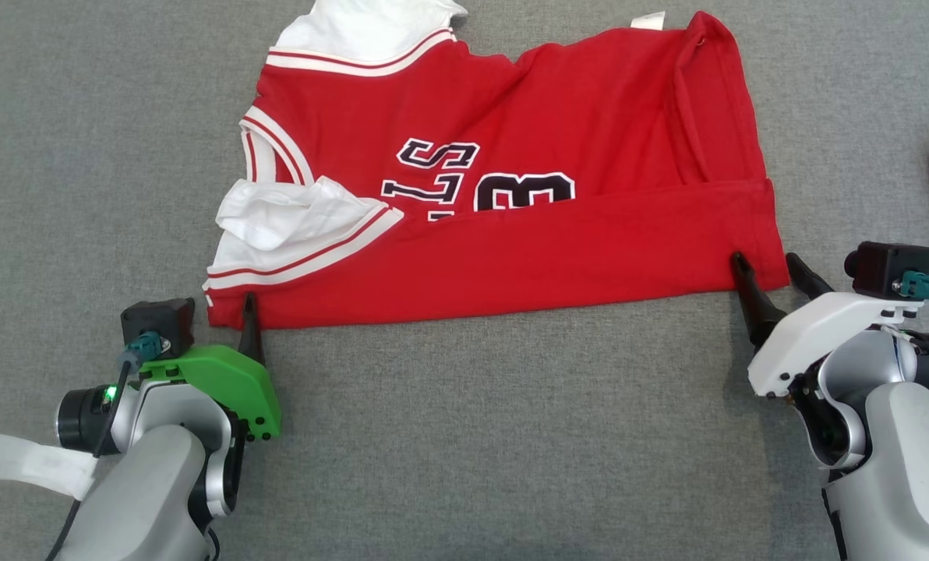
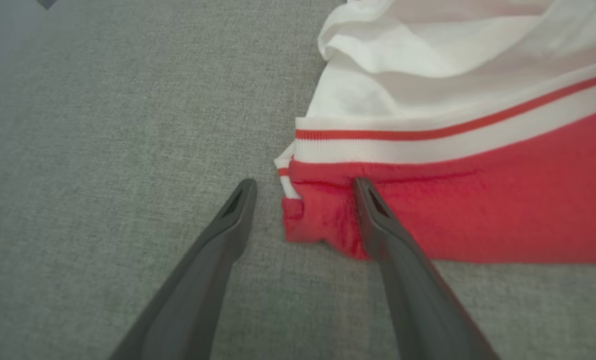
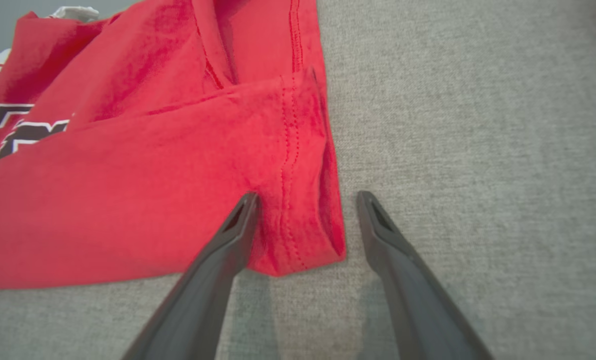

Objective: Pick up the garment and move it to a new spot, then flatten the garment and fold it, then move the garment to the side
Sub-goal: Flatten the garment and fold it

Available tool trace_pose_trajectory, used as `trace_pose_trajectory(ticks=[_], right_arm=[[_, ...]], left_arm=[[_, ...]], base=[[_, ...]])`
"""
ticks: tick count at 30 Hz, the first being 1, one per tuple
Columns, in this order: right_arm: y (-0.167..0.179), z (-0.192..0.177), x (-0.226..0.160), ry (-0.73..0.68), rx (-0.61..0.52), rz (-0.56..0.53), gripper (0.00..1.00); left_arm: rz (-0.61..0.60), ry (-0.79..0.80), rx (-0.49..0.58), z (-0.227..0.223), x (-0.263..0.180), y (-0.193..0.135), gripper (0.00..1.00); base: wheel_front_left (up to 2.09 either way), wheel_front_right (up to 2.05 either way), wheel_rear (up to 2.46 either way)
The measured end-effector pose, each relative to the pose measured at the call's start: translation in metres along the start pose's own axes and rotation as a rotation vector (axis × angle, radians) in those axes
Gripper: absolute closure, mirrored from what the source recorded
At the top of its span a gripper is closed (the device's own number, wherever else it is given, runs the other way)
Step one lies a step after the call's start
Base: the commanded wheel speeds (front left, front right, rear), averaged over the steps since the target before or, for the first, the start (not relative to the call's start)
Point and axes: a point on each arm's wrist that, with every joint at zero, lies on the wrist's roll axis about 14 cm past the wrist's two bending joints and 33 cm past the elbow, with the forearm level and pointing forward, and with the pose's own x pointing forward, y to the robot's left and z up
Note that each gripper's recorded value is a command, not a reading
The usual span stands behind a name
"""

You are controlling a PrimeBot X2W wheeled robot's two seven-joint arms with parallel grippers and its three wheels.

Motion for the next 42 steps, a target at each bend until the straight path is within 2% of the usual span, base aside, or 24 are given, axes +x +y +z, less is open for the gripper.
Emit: trace_pose_trajectory(ticks=[1,2,3,4,5,15,30,42], right_arm=[[0.001,-0.001,0.0,0.005,0.001,0.002,0.0],[0.001,-0.002,0.0,0.011,0.003,0.003,0.14],[0.001,-0.002,0.0,0.011,0.003,0.003,0.14],[0.002,-0.003,-0.001,0.02,0.002,0.005,0.89],[0.002,-0.003,-0.001,0.021,0.003,0.006,1.0],[0.006,0.0,-0.013,0.02,0.013,0.022,1.0],[-0.009,0.018,-0.077,-0.029,0.044,-0.014,1.0],[-0.011,-0.019,-0.121,0.073,0.141,-0.032,1.0]], left_arm=[[-0.002,0.009,-0.007,-0.001,0.0,-0.001,0.0],[-0.002,0.011,-0.009,-0.002,0.0,-0.001,0.53],[-0.002,0.011,-0.009,-0.002,0.0,-0.001,0.53],[-0.01,0.012,-0.005,-0.002,-0.001,-0.002,1.0],[-0.018,0.015,-0.002,-0.003,-0.001,-0.003,1.0],[-0.055,0.008,0.011,-0.005,-0.011,-0.007,1.0],[-0.061,-0.023,-0.013,-0.009,-0.066,0.0,1.0],[-0.096,-0.015,-0.043,-0.017,-0.102,-0.018,1.0]], base=[[0.0,0.0,0.0],[0.0,0.0,0.0],[0.0,0.0,0.0],[0.0,0.0,0.0],[0.0,0.0,0.0],[0.0,0.0,0.0],[0.0,0.0,0.0],[0.0,0.0,0.0]])
